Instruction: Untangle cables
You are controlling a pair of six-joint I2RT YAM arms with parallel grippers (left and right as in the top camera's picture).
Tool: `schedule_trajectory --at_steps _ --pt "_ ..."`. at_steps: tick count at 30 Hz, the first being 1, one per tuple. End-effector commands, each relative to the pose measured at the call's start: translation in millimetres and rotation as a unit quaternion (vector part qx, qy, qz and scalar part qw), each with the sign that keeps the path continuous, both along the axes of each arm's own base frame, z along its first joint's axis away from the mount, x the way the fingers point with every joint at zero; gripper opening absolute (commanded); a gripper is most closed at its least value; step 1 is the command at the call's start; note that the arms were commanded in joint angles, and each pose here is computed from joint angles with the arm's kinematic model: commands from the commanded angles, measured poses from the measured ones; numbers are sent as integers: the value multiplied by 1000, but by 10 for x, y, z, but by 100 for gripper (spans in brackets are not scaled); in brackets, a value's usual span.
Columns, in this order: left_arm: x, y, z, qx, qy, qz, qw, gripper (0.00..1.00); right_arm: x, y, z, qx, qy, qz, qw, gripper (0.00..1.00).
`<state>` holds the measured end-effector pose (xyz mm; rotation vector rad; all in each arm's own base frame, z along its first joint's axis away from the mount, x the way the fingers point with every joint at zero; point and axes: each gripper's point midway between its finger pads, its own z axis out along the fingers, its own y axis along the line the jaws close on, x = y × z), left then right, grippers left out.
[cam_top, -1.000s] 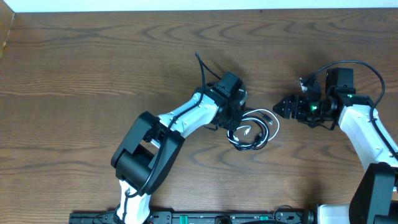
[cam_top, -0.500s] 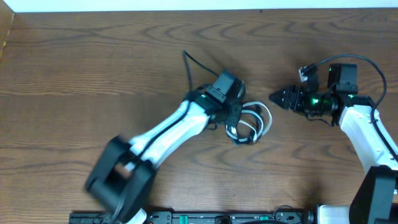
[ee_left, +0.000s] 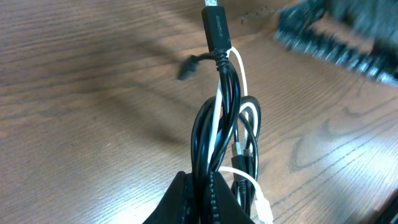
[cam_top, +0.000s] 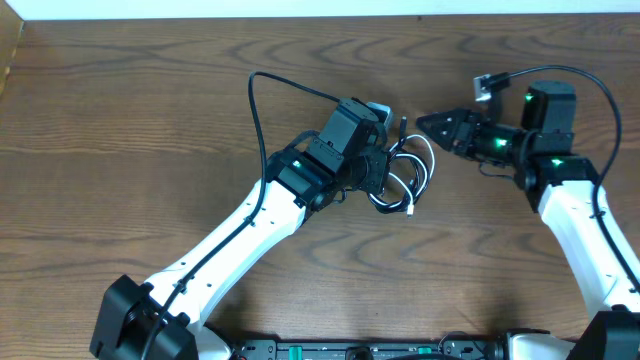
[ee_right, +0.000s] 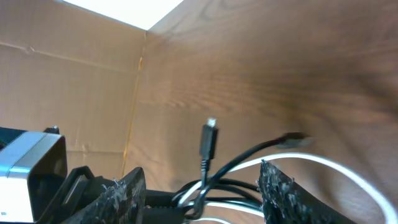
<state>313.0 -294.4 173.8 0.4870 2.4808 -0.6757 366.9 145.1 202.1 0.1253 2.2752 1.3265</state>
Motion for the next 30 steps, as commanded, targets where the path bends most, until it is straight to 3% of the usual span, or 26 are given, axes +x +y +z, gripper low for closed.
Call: schedule_trajectory --at_steps 1,8,12,16,22,30 --pt "17 -15 22 -10 6 8 1000 8 -49 199 50 -3 14 3 1000 55" --pt "15 -14 22 -11 8 10 1000 8 -28 209 -348 -85 73 -70 991 54" --pt "12 -18 24 -15 13 15 1000 7 32 278 -462 -83 84 -71 990 50" --pt "12 -18 24 -15 13 15 1000 7 111 438 -554 -78 75 -56 993 39" --pt "36 5 21 -11 9 20 1000 7 121 352 -626 -93 85 -70 990 1" --pt "302 260 47 -11 -4 66 998 7 -77 -31 -457 -116 93 -89 985 1"
